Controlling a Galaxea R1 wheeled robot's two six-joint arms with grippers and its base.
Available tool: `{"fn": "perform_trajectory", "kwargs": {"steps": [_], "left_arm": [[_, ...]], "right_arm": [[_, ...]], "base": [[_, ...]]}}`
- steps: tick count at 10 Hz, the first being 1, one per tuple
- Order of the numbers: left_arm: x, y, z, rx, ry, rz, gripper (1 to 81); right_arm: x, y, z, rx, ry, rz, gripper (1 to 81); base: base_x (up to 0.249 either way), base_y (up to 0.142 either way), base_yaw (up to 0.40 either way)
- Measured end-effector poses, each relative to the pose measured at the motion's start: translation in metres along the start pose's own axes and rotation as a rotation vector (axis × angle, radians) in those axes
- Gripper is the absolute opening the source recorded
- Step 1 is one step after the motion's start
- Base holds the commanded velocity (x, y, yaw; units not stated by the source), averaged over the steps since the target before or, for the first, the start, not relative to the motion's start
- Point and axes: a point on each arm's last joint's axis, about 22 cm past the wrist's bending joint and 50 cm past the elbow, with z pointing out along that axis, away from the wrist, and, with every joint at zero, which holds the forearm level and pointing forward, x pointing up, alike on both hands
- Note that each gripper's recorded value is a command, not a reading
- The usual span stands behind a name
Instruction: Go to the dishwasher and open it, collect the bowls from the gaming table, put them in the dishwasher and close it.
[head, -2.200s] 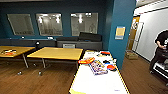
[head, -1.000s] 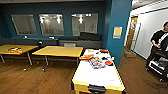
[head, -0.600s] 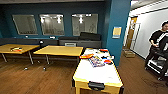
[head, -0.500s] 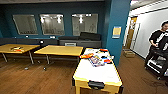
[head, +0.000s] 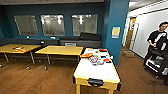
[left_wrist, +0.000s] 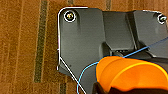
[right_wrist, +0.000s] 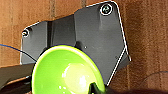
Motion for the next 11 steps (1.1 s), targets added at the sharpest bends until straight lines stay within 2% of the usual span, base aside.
{"fn": "perform_trajectory", "kwargs": {"steps": [3, 5, 11], "left_arm": [[0.015, 0.000, 0.000, 0.000, 0.020, 0.003, 1.0], [0.008, 0.000, 0.000, 0.000, 0.008, 0.002, 1.0], [0.009, 0.000, 0.000, 0.000, 0.010, 0.002, 1.0]], "right_arm": [[0.014, -0.004, 0.002, 0.007, 0.019, -0.004, 1.0], [0.012, -0.005, 0.002, 0.006, 0.015, -0.003, 1.0], [0.009, -0.008, 0.003, 0.010, 0.011, -0.003, 1.0]], "base": [[0.000, 0.000, 0.000], [0.000, 0.000, 0.000], [0.000, 0.000, -0.017]]}}
